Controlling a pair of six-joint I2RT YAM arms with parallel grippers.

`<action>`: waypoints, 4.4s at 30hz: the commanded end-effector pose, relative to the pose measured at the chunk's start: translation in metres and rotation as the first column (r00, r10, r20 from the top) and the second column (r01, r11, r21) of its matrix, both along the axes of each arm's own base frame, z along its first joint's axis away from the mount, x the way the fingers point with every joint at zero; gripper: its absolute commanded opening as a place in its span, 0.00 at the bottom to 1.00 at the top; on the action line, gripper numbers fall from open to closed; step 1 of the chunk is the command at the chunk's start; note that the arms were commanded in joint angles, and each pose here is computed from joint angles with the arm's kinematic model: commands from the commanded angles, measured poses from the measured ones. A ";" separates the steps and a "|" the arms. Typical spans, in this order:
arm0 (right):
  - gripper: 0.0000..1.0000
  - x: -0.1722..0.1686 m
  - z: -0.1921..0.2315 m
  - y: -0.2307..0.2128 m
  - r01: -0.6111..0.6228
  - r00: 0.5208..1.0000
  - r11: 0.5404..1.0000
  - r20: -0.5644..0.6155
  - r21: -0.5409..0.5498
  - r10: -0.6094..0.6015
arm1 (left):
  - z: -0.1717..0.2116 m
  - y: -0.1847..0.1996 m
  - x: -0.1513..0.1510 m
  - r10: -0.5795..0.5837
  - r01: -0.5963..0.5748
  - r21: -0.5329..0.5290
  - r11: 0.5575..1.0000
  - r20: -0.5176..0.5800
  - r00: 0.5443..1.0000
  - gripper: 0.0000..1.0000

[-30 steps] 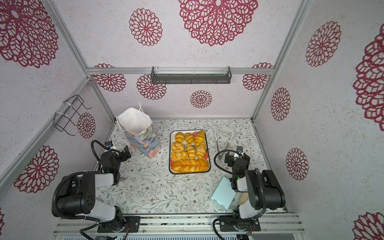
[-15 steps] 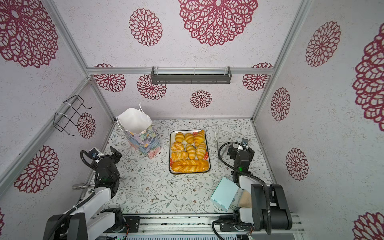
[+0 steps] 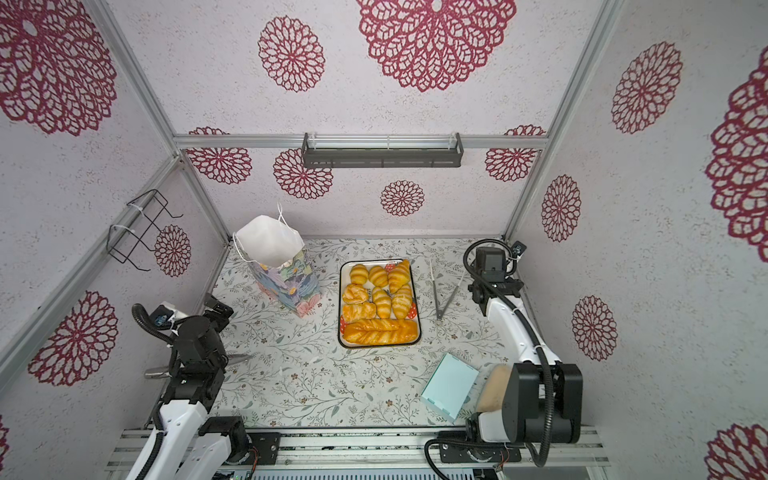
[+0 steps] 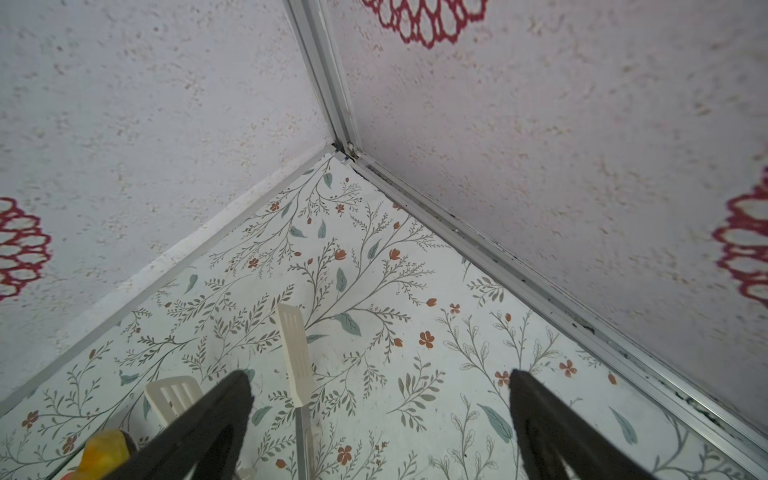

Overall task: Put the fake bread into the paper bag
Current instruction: 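Raise the left gripper toward the bag handle while the right gripper moves toward the tongs, then close the left gripper on the white bag handle, then lower the right gripper over the tongs while the left gripper holds the bag handle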

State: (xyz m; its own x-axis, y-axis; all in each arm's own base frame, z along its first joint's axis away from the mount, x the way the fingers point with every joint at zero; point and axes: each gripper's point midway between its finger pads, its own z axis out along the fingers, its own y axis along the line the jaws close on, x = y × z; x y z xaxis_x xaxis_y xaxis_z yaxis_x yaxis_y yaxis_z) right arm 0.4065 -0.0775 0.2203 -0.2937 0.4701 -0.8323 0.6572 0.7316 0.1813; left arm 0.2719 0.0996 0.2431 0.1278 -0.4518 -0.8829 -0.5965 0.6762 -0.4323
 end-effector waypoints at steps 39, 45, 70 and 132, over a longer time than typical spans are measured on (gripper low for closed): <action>0.99 -0.060 -0.005 0.097 -0.462 0.875 0.885 -0.137 0.049 0.464 | 0.089 -0.116 0.103 -0.635 0.566 -0.305 0.766 -0.226 0.738 0.86; 0.99 -0.061 -0.012 0.105 -0.484 0.861 0.872 -0.139 0.076 0.490 | 0.082 -0.119 0.109 -0.652 0.580 -0.309 0.754 -0.243 0.719 0.77; 0.98 -0.066 -0.024 0.112 -0.495 0.849 0.866 -0.169 0.074 0.500 | 0.076 -0.112 0.126 -0.643 0.578 -0.286 0.764 -0.276 0.714 0.40; 0.99 -0.053 -0.068 0.136 -0.560 0.753 0.808 -0.295 0.184 0.589 | 0.061 -0.063 0.069 -0.635 0.569 -0.284 0.772 -0.291 0.716 0.00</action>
